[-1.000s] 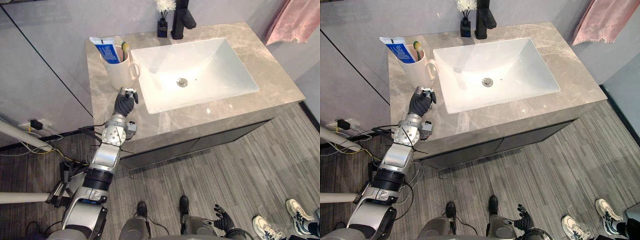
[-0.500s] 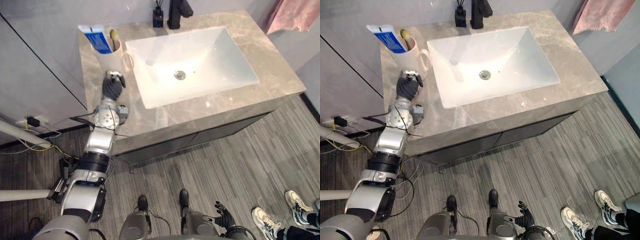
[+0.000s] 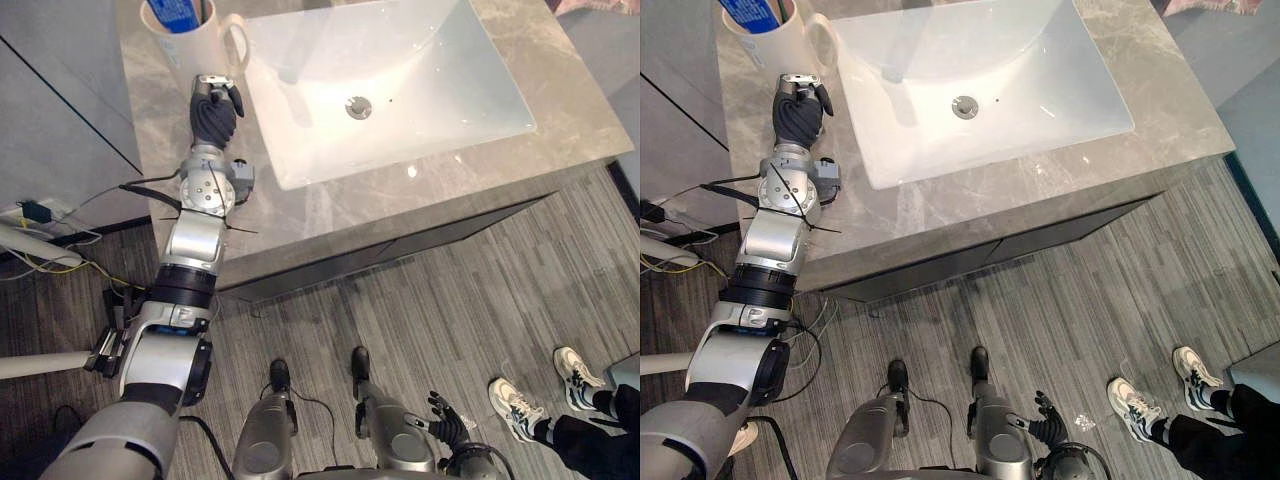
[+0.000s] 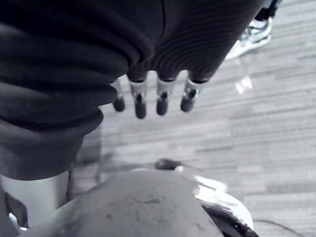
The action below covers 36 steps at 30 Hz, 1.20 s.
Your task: Organize washtable
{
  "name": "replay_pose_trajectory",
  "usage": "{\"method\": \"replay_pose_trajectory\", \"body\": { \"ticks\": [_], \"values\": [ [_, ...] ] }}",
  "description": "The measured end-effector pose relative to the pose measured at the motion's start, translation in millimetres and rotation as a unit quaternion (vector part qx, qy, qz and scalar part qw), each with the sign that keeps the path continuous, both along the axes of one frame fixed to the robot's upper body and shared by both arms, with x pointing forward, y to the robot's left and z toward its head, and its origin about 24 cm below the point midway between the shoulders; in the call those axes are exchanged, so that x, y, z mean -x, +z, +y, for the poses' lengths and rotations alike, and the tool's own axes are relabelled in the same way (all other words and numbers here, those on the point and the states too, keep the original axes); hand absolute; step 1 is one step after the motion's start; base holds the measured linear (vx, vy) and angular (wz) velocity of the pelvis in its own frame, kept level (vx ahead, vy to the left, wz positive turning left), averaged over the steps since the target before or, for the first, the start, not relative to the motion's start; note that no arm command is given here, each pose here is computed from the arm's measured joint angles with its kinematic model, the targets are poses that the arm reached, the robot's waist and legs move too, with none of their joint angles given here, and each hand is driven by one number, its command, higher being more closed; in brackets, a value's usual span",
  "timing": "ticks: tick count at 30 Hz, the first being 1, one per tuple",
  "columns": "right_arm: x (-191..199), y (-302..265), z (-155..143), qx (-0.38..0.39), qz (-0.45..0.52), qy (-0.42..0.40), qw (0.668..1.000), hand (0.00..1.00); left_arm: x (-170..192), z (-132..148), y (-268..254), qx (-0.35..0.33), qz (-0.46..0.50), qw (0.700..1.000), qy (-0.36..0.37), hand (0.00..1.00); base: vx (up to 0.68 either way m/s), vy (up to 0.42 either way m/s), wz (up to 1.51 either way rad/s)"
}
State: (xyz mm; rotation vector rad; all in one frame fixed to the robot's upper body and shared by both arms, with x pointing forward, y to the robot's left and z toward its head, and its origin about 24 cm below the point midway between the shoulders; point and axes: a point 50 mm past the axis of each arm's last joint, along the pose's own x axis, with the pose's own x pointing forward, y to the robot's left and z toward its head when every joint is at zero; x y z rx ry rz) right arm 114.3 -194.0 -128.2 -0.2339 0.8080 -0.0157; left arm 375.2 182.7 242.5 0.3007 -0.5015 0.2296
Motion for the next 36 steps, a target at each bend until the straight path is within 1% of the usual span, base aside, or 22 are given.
{"method": "replay_pose_trajectory", "body": {
  "ticks": [6, 11, 13, 16, 23, 30, 33, 36],
  "values": [
    [-5, 4, 0, 0.003, -0.021, -0.004, 1.0, 0.0, -3, -4, 31, 0.003, -0.035, 0.999, -0.005, 1.0, 0.0, 0.0, 0.0],
    [-9, 8, 2, 0.002, -0.034, 0.002, 0.999, 0.0, -4, 7, 60, 0.005, -0.064, 0.998, 0.015, 1.0, -0.03, 0.003, -0.03],
    [-9, 8, 4, 0.001, -0.034, 0.008, 0.999, 0.0, -3, 15, 73, 0.009, -0.074, 0.997, 0.027, 1.0, -0.03, -0.004, -0.03],
    [-10, 8, 3, 0.003, -0.036, 0.013, 0.999, 0.0, -2, 24, 79, 0.009, -0.081, 0.996, 0.043, 1.0, -0.01, -0.003, -0.01],
    [-11, 10, 2, 0.009, -0.039, 0.029, 0.999, 0.0, -1, 26, 84, 0.016, -0.085, 0.995, 0.043, 1.0, 0.0, 0.0, 0.0],
    [-12, 11, 2, 0.009, -0.042, 0.031, 0.999, 0.0, 0, 19, 94, 0.025, -0.098, 0.994, 0.03, 1.0, 0.0, 0.0, 0.01],
    [-10, 9, 2, 0.008, -0.037, 0.028, 0.999, 0.0, 6, 8, 85, 0.02, -0.108, 0.994, 0.004, 1.0, 0.0, 0.002, 0.03],
    [-6, 6, -3, 0.005, -0.026, 0.009, 1.0, 0.0, 20, 4, 58, 0.002, -0.107, 0.994, -0.03, 1.0, 0.01, -0.001, 0.01]
  ]
}}
